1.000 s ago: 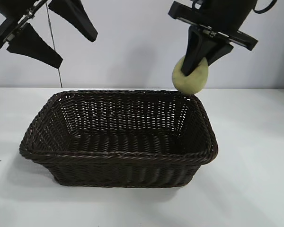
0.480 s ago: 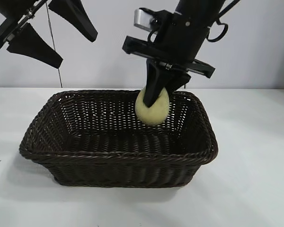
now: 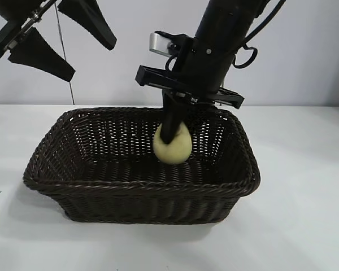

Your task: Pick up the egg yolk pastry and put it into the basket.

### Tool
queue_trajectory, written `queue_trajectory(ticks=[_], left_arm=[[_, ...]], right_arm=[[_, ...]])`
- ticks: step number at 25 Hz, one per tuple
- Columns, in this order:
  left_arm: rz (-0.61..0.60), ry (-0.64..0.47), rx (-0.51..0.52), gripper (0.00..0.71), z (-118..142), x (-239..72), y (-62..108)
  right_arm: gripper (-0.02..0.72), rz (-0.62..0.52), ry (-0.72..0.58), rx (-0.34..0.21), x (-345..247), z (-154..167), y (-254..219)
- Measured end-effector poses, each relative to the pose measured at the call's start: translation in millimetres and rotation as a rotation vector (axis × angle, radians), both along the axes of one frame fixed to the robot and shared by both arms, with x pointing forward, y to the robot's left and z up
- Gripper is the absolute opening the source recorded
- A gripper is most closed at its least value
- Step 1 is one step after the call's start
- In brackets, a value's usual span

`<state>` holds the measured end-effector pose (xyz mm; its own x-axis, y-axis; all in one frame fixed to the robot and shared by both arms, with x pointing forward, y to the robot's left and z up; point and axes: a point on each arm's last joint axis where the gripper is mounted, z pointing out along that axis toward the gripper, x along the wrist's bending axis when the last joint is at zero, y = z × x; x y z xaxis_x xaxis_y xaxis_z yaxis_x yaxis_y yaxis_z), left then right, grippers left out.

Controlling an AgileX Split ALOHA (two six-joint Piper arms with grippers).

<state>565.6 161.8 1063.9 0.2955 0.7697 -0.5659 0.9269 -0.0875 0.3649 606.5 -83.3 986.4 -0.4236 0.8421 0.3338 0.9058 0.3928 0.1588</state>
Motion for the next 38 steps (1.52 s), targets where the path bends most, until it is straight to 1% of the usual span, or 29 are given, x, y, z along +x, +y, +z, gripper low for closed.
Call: queue_trajectory(ticks=[2,3,6,9,13,16,20,25,32,38], left_arm=[[0.0,0.0,0.0,0.567,0.0,0.0,0.0],[0.0,0.0,0.0,0.567,0.0,0.0,0.0],[0.0,0.0,0.0,0.567,0.0,0.0,0.0],[0.0,0.0,0.0,0.567,0.0,0.0,0.0],[0.0,0.0,0.0,0.567,0.0,0.0,0.0],[0.0,0.0,0.0,0.567,0.0,0.0,0.0],[0.0,0.0,0.0,0.567,0.0,0.0,0.0],[0.0,0.0,0.001,0.567,0.0,0.0,0.1],[0.0,0.0,0.001,0.567,0.0,0.0,0.1],[0.0,0.0,0.002,0.567,-0.1,0.0,0.1]], right_arm=[[0.368,0.0,0.0,0.0,0.0,0.0,0.0],[0.393,0.0,0.001,0.0,-0.1,0.0,0.0],[0.419,0.001,-0.002,0.001,-0.7,2.1,-0.3],[0.423,0.001,-0.019,0.009,-2.7,11.3,-1.3],[0.423,-0.036,-0.063,0.036,-5.0,37.2,-12.1],[0.423,-0.079,-0.096,0.051,-3.0,55.9,-30.8],[0.423,-0.13,-0.116,0.056,-1.2,73.7,-56.5],[0.423,-0.144,-0.098,0.044,-3.5,84.5,-79.0],[0.423,-0.19,-0.134,0.024,-4.1,98.9,-104.6],[0.423,-0.209,-0.137,0.005,-2.4,99.4,-114.8]])
